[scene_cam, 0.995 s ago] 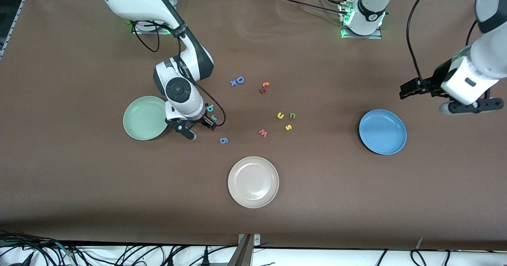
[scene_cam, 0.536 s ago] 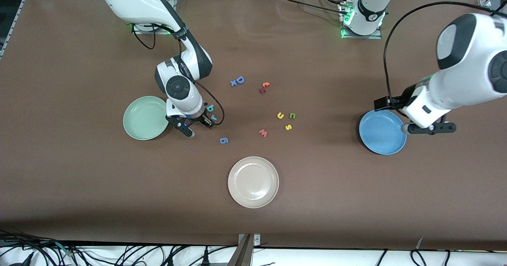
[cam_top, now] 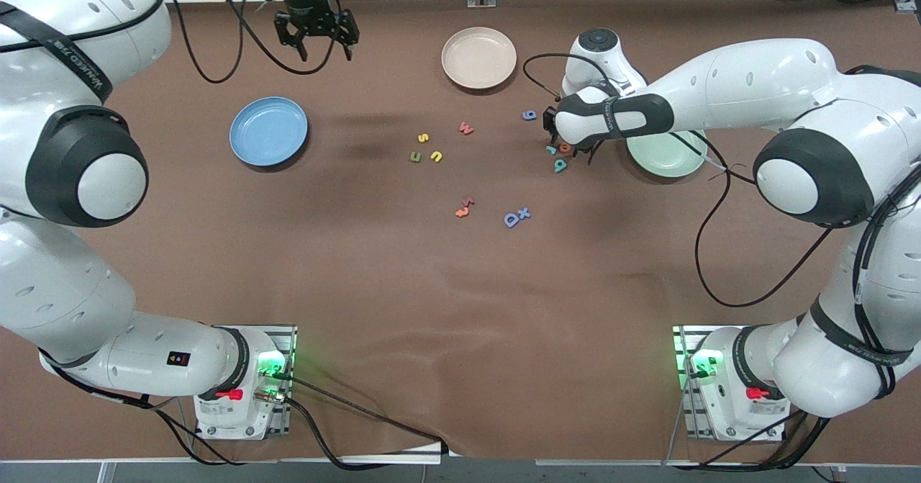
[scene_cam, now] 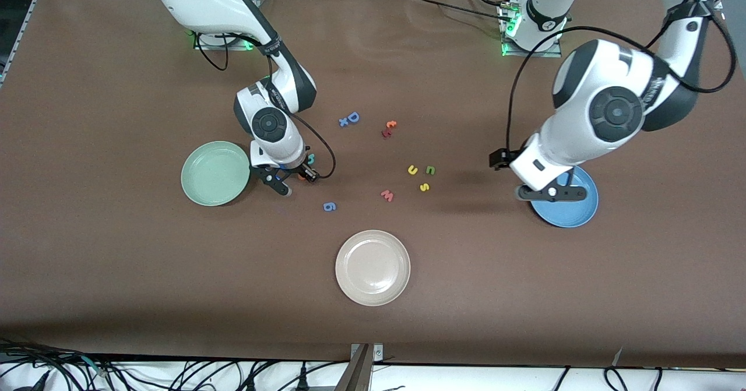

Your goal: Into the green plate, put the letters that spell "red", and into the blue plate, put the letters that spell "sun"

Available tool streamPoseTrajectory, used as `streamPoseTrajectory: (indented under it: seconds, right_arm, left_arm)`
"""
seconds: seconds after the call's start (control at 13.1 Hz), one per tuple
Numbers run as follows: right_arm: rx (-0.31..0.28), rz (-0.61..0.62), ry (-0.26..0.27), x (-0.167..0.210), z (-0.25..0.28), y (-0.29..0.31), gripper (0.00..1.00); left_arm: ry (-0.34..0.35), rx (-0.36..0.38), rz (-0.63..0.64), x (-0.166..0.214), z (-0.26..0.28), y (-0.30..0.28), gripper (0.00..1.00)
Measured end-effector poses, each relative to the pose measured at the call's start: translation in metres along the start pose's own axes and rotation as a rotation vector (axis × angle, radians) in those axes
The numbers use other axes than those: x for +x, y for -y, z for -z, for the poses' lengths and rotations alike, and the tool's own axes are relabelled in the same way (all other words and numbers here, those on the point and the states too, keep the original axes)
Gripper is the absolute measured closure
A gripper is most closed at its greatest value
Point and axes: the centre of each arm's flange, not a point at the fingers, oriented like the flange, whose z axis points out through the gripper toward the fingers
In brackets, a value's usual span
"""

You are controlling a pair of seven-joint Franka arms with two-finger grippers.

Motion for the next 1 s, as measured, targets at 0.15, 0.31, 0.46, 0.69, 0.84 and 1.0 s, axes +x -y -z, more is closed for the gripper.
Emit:
streamPoseTrajectory:
  seconds: [0.15, 0.31, 0.46, 0.69, 0.84, 1.0]
  right_arm:
    - [0.002, -0.004, -0.003, 0.002, 0.0, 0.0, 0.35]
    - [0.009, -0.012, -0.009, 0.006, 0.002, -0.001, 0.36]
    - [0.025, -0.059, -0.019, 0.012, 0.004, -0.001, 0.36]
    - [0.034, -0.148, -0.02, 0.011, 0.004, 0.0, 0.38]
    - [0.029, -0.156, -0.019, 0.01, 0.001, -0.001, 0.38]
    - [0.02, -0.161, -0.016, 0.009, -0.003, -0.004, 0.38]
  left_arm:
    - [-0.034, -0.008, -0.121, 0.0, -0.013, -0.018, 0.01]
    - [-0.056, -0.023, -0.237, 0.0, -0.042, -0.021, 0.01]
    - [-0.056, -0.06, -0.258, -0.002, -0.074, -0.022, 0.01]
    - [-0.028, -0.069, -0.289, -0.014, -0.117, -0.05, 0.03]
    - [-0.016, -0.07, -0.246, -0.025, -0.136, -0.073, 0.01]
    - [-0.002, -0.065, -0.202, -0.035, -0.15, -0.09, 0.0]
